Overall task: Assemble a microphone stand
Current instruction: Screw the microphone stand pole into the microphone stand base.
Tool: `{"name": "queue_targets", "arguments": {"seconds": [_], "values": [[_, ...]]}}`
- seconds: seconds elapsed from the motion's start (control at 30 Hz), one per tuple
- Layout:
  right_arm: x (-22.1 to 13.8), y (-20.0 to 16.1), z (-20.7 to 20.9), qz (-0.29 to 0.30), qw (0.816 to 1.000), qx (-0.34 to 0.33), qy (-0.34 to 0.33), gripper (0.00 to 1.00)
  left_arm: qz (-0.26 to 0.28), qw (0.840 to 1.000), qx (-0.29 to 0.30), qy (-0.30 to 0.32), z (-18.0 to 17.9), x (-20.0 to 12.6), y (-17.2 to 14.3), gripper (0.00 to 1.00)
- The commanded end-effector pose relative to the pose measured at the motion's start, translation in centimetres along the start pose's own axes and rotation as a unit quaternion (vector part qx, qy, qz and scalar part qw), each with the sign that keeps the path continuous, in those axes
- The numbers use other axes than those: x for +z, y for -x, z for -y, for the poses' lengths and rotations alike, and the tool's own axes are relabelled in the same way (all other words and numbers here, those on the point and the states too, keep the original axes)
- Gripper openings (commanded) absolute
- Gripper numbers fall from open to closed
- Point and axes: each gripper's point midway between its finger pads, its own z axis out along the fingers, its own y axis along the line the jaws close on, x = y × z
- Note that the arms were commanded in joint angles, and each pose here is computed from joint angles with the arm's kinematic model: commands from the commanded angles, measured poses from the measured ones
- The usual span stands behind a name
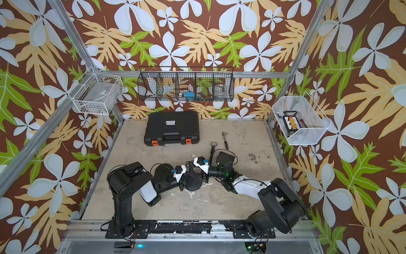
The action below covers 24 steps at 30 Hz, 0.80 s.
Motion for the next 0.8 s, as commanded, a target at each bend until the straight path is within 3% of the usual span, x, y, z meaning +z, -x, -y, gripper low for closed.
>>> {"name": "queue_targets", "arguments": {"seconds": [0.0,0.3,0.53,0.77], "values": [[0.3,0.7,-0.7,0.018,0.999,-0.008,0.032,0.45,0.029,1.0,0.007,0.009,-0.3,-0.1,1.5,0.07],[0.2,0.2,0.1,0.037,0.999,0.014,-0.013,0.0,0.031,0.999,0.005,0.008,-0.3,-0.1,1.6,0.09],[0.1,-1.4,1.1,0.011,0.988,0.025,-0.153,0.0,0.037,0.999,0.005,0.007,-0.2,-0.1,2.1,0.15],[-1.8,-2.8,1.8,0.007,0.945,0.082,-0.316,0.0,0.043,0.999,0.006,0.003,0.0,-0.4,2.7,0.28]]}}
